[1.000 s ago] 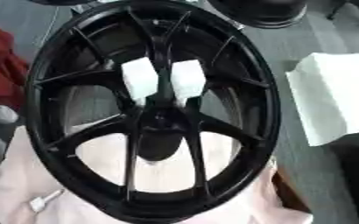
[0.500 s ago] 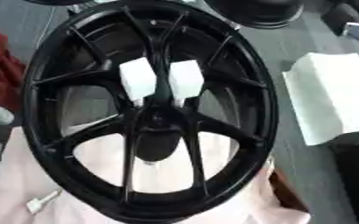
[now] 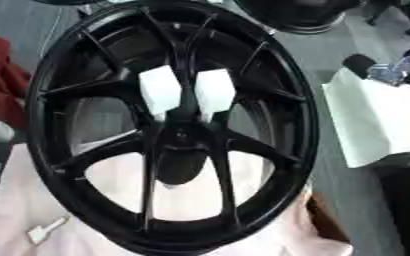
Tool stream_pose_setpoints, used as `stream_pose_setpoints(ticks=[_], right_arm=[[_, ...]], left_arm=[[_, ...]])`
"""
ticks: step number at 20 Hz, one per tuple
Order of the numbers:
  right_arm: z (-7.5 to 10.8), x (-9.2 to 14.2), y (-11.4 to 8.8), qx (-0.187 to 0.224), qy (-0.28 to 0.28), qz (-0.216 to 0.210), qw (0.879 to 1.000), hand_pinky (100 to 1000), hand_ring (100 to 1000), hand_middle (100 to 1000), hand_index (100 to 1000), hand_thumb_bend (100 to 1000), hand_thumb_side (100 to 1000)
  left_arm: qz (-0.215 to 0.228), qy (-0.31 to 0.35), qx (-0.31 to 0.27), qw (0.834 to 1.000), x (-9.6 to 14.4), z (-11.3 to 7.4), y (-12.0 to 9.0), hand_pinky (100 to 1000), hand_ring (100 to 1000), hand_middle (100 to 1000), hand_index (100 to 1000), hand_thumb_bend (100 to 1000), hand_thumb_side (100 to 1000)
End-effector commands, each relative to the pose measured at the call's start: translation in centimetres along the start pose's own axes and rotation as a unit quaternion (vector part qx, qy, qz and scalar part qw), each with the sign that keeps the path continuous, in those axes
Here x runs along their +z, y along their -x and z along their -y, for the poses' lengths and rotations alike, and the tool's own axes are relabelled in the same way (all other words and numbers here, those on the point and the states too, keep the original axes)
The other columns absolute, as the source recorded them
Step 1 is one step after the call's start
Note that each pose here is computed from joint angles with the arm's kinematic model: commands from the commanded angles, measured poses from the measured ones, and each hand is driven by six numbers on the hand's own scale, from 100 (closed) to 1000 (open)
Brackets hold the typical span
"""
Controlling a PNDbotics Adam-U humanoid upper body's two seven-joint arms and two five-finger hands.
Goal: Pull the pin out of the wheel hub.
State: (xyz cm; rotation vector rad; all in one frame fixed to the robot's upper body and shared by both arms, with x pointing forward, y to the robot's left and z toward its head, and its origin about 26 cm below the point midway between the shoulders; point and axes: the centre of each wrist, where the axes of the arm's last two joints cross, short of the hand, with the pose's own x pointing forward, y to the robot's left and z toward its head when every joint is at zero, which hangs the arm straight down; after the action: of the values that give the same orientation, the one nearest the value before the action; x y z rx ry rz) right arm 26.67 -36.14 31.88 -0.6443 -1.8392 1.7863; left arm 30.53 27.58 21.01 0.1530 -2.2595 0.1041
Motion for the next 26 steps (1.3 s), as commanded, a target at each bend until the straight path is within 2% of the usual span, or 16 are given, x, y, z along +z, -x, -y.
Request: stream_pose_setpoints(ticks=[1,5,12,17,26], right_arm=[[0.9,-0.2,-0.3,0.019,-0.012,0.004,1.000,839,868,803,880,169,359],[0.4,-0.4,-0.4,0.004,-0.016,0.001,1.000,832,861,803,891,173,368],[-0.5,-0.6,-0.4,-0.019,-0.035,-0.019,0.999,808,811,737,892,252,392],[-1.0,-0.9,-0.4,-0.024,-0.056,-0.018,0.998,798,798,717,895,267,419],[-0.3,-1.6,-0.8,-0.028,-0.052,-0.016,0.998,792,807,725,903,275,420]], left_arm=[[0.018,0.008,0.003,1.000,-0.4,0.2,-0.9,754,698,635,848,154,830],[0.017,0.010,0.004,1.000,-0.4,0.3,-0.9,754,699,636,848,156,830],[0.016,0.014,0.006,1.000,-0.3,0.4,-0.8,754,700,637,848,158,830],[0.016,0.017,0.009,1.000,-0.3,0.5,-0.8,754,701,638,848,159,829],[0.015,0.021,0.012,1.000,-0.3,0.7,-0.8,753,702,639,848,162,826]])
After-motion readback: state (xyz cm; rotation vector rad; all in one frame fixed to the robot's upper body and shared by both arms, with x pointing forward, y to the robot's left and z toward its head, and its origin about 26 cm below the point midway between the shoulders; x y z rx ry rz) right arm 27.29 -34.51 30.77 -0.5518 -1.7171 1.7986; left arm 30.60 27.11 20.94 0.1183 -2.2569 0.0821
